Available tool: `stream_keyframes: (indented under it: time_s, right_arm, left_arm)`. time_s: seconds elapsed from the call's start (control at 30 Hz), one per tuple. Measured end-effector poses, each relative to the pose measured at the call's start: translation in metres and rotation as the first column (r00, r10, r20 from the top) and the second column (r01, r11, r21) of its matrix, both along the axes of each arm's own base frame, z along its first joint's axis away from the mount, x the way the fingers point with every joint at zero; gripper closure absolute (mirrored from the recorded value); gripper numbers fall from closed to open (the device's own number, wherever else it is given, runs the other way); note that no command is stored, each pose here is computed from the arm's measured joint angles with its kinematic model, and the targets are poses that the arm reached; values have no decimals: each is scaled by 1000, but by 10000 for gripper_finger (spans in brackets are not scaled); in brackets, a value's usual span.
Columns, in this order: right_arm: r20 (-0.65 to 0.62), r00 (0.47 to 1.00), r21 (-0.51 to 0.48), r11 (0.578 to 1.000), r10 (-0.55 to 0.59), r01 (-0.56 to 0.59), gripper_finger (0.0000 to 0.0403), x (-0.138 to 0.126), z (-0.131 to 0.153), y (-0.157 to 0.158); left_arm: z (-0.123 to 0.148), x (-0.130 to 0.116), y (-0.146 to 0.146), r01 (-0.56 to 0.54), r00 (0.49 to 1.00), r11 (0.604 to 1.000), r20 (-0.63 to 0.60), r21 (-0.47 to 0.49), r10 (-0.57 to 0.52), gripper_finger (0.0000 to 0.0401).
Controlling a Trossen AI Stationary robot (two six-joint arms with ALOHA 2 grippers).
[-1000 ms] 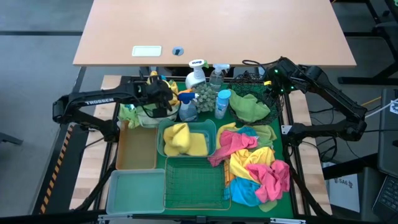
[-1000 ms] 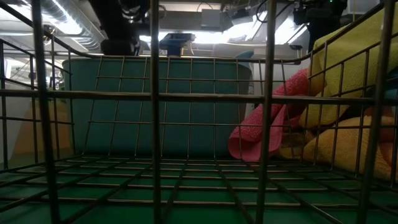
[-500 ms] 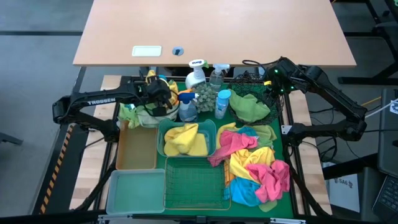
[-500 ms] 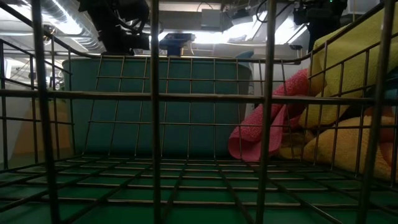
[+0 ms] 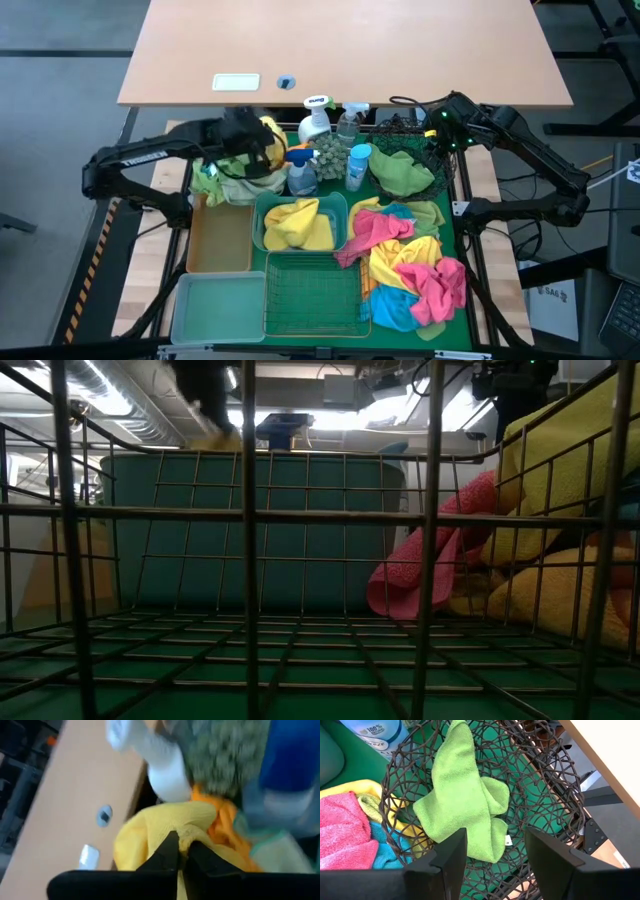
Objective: Sort microfiber towel by color & place in baskets
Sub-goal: Put the yellow microfiber towel into the blue bin
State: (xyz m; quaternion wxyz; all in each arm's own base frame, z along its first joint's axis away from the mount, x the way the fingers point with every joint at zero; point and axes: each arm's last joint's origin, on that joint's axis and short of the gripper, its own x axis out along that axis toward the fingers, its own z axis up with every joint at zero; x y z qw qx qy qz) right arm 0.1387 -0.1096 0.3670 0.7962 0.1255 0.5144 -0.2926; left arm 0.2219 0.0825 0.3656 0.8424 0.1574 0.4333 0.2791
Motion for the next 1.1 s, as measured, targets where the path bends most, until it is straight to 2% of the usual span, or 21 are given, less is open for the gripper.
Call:
stream_keyframes:
  time_s: [0.13, 0.3, 0.47, 0.63, 0.77, 0.87, 1.0, 1.1]
  right_arm:
    - [0, 1000, 0, 1000, 1, -1, 205, 0, 0, 0]
    - [0, 1000, 0, 1000, 1, -1, 205, 0, 0, 0]
    - [0, 1000, 0, 1000, 1, -1, 205, 0, 0, 0]
    - [0, 1000, 0, 1000, 1, -1, 205, 0, 0, 0]
    - [0, 1000, 0, 1000, 1, -1, 205, 0, 0, 0]
    - [0, 1000, 0, 1000, 1, -1, 205, 0, 0, 0]
    - [0, 1000, 0, 1000, 1, -1, 205, 0, 0, 0]
    - [0, 1000, 0, 1000, 1, -1, 205, 0, 0, 0]
  left_arm:
    - [44, -5, -15, 27, 992, 1000, 120, 4, -27, 399]
    - [94, -15, -36, 101, 952, 994, 287, 41, -108, 399]
    - [135, -30, -54, 169, 880, 982, 436, 80, -187, 399]
    - [165, -42, -71, 241, 779, 963, 569, 118, -265, 399]
    - [176, -45, -83, 333, 699, 934, 631, 128, -336, 399]
    - [177, -44, -92, 398, 665, 910, 646, 116, -374, 399]
    - [173, -38, -102, 433, 652, 900, 675, 40, -344, 399]
    - [166, -28, -110, 458, 678, 888, 654, -19, -335, 399]
